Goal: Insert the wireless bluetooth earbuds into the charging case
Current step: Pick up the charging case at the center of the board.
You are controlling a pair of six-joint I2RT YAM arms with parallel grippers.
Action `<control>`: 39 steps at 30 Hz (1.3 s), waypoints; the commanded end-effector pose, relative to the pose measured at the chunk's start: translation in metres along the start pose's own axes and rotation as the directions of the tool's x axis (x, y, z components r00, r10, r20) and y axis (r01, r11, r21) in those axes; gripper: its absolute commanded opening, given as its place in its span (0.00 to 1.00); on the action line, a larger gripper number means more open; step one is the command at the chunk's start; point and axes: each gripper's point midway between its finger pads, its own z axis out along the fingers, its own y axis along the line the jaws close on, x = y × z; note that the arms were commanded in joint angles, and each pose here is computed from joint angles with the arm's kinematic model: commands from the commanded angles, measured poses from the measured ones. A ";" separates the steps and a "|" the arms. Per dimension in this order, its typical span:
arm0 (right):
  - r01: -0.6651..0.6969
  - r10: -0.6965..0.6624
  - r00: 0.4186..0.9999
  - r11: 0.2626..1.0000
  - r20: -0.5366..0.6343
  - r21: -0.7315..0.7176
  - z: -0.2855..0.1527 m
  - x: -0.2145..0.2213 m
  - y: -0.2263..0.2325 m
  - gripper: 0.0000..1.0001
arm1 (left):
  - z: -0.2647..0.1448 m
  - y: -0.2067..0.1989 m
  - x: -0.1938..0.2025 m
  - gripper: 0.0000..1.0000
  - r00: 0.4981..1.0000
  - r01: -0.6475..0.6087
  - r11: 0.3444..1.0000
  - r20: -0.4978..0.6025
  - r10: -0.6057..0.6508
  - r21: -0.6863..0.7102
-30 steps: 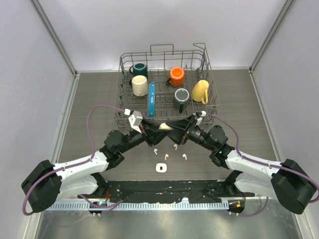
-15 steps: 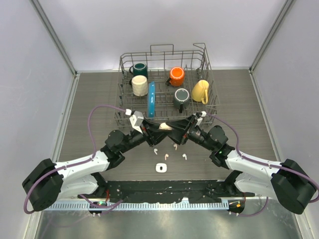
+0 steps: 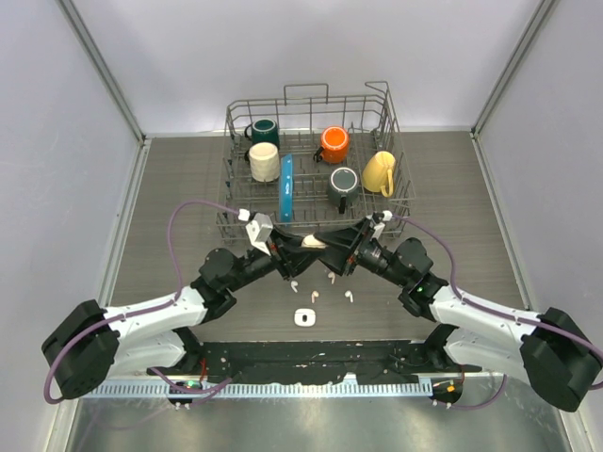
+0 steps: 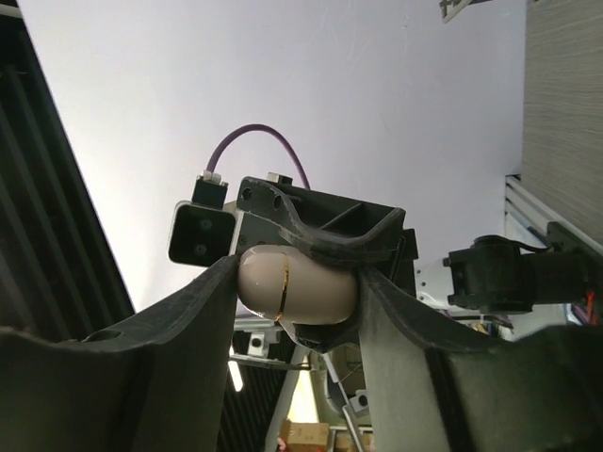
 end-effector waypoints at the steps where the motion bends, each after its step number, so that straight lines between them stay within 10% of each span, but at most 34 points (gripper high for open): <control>1: 0.137 -0.138 0.990 0.990 0.021 0.031 -0.001 0.001 0.004 0.58 | -0.006 -0.005 -0.040 0.00 0.982 -0.090 0.996 0.165 0.090 -0.007; 17: 0.612 -0.629 0.776 0.733 -0.047 0.297 -0.022 -0.009 0.010 0.73 | -0.042 -0.026 -0.047 0.00 0.937 -0.302 0.952 0.200 0.286 0.054; 24: 0.733 -0.707 0.677 0.625 -0.203 0.268 -0.020 0.006 0.017 0.73 | -0.052 -0.015 -0.027 0.00 0.897 -0.441 0.896 0.013 0.441 0.048; 39: 0.791 -0.724 0.608 0.586 -0.326 0.176 -0.008 0.034 0.018 0.72 | -0.046 -0.012 -0.038 0.00 0.903 -0.425 0.905 0.080 0.423 0.006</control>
